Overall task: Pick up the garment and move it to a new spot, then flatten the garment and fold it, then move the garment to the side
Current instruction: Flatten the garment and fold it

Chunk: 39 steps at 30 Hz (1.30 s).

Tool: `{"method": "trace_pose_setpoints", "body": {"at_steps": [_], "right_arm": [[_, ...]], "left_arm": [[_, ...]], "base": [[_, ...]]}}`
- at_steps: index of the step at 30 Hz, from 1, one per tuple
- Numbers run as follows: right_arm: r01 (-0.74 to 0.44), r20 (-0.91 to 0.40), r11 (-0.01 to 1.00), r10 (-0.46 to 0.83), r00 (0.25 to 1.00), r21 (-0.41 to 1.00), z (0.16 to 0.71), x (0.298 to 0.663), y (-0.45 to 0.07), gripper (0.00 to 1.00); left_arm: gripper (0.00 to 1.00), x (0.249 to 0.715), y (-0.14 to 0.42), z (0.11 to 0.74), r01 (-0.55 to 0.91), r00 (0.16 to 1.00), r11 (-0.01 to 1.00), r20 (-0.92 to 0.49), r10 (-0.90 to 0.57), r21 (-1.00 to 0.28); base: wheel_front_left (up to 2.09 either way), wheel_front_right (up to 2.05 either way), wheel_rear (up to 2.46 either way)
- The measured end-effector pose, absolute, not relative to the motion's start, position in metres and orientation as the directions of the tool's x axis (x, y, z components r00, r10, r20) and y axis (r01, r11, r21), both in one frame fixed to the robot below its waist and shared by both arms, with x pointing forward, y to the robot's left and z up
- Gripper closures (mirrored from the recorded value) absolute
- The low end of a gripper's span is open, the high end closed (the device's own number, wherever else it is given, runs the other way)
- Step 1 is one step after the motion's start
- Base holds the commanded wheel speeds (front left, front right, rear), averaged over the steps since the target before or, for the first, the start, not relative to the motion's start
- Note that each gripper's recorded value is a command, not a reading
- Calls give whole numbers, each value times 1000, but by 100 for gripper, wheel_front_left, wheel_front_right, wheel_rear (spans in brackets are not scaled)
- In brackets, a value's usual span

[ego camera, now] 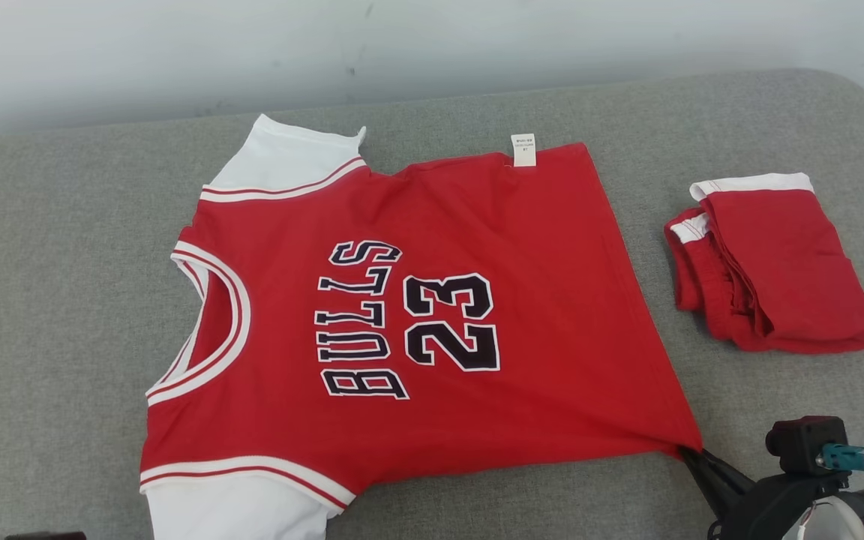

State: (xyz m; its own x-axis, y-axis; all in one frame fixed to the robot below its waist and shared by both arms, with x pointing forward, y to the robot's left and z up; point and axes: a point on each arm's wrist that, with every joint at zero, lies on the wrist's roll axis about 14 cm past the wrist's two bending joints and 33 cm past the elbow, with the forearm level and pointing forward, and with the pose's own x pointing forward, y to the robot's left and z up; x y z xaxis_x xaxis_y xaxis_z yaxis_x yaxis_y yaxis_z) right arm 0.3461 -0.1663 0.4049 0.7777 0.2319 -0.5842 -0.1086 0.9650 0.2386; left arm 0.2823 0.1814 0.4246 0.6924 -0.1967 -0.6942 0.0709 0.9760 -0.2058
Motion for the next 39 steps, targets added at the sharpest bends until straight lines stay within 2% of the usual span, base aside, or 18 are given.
{"method": "trace_pose_setpoints", "body": {"at_steps": [9, 16, 21, 30, 39], "right_arm": [[-142, -508, 945, 281, 814, 295, 430, 363, -159, 100], [-200, -437, 943, 303, 847, 266, 457, 401, -162, 100], [-200, -427, 949, 290, 857, 243, 461, 424, -169, 100], [-236, -442, 930, 344, 828, 282, 448, 449, -149, 100], [-229, -463, 925, 353, 813, 304, 432, 468, -142, 100]], "left_arm": [[100, 320, 178, 452, 126, 766, 974, -605, -217, -191], [100, 367, 180, 466, 141, 816, 978, -541, -205, -157], [100, 402, 181, 476, 130, 859, 985, -484, -168, -112], [100, 443, 170, 472, 146, 882, 986, -441, -165, -77], [100, 466, 183, 456, 65, 898, 997, -432, -79, -48]], "base": [[0, 0, 0], [0, 0, 0], [0, 0, 0], [0, 0, 0], [0, 0, 0]]}}
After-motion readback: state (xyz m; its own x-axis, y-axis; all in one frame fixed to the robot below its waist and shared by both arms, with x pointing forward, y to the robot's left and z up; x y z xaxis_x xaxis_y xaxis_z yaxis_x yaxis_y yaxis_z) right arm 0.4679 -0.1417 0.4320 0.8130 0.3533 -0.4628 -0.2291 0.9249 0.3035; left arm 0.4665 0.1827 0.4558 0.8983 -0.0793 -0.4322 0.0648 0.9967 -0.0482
